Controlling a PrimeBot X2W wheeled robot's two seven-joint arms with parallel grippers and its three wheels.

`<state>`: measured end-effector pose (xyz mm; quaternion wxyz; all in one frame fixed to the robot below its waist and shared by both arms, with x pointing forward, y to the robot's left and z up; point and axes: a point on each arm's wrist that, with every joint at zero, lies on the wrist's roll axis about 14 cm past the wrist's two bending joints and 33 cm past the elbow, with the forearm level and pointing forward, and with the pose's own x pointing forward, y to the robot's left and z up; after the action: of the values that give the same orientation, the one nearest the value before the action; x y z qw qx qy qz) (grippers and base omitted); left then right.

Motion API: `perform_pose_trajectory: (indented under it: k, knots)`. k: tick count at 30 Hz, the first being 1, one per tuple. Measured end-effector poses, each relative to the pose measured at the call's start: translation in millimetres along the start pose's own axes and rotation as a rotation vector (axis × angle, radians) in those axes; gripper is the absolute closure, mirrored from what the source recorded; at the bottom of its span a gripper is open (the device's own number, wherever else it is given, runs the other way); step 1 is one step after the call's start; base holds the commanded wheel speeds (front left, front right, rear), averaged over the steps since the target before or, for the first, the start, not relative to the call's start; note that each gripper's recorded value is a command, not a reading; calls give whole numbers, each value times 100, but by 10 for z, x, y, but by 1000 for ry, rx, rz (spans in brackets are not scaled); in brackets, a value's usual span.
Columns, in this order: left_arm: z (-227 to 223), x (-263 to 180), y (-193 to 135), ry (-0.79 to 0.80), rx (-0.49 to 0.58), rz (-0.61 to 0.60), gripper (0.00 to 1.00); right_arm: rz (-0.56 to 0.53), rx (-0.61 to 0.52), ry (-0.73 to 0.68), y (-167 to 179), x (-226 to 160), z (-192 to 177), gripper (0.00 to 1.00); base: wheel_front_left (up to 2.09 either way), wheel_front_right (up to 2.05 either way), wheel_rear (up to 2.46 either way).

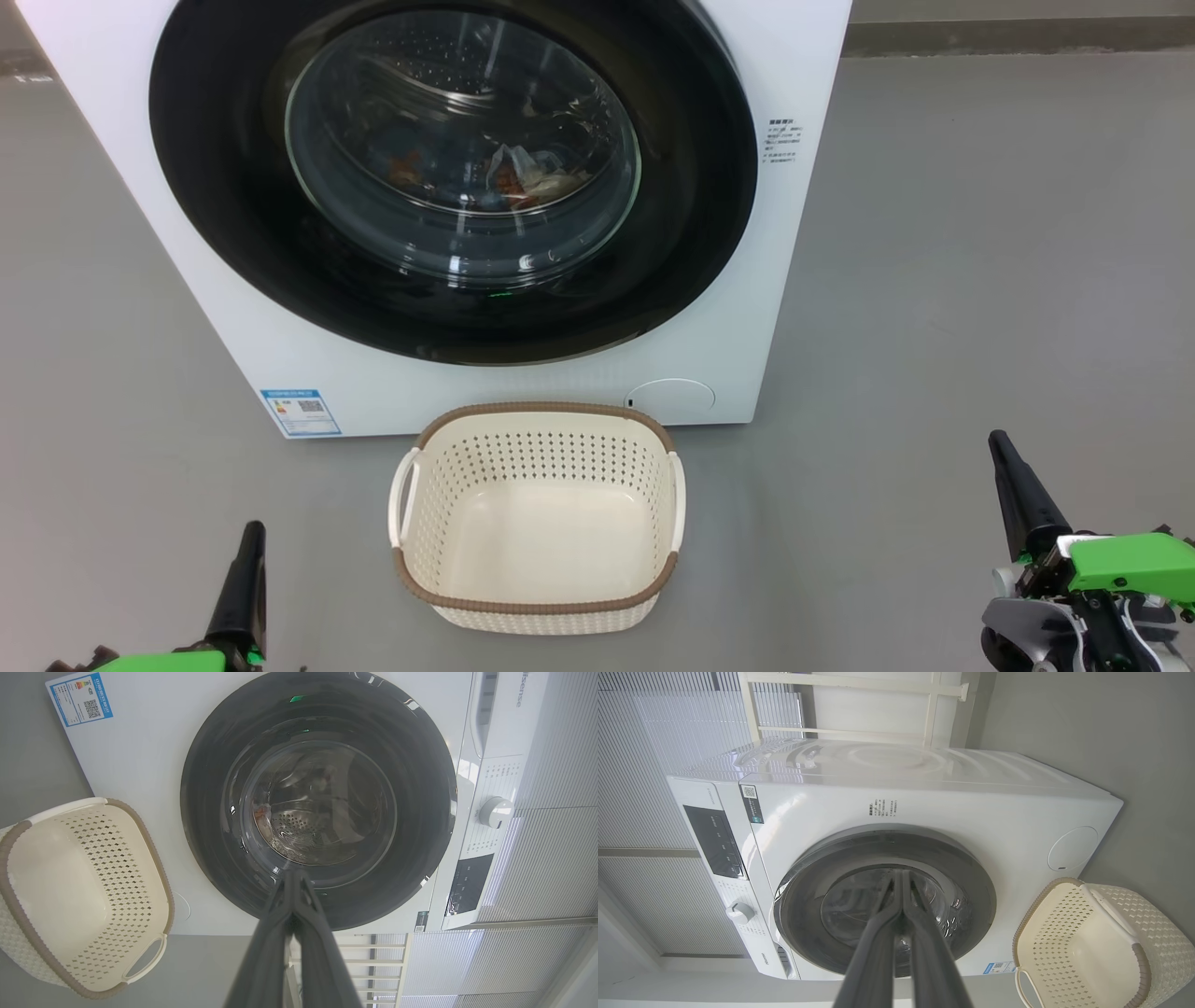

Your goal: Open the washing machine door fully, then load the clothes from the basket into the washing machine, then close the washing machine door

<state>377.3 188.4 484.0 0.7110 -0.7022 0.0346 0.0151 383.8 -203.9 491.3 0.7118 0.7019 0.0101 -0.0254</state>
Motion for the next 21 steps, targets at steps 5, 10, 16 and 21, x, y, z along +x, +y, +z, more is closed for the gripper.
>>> perform_pose_trajectory:
  k: [5,10,16,21]
  knots:
    - [11,1,-6,-3,-10,-2,100,4,26,-1,9,0,9,100,0,0,0]
    - [12,1,-6,-4,-10,-2,100,4,26,-2,9,0,10,100,0,0,0]
    - [11,1,-7,-4,-10,-3,100,4,26,-2,9,0,10,100,0,0,0]
    - [11,2,-7,-4,-10,-3,100,4,26,-2,9,0,11,100,0,0,0]
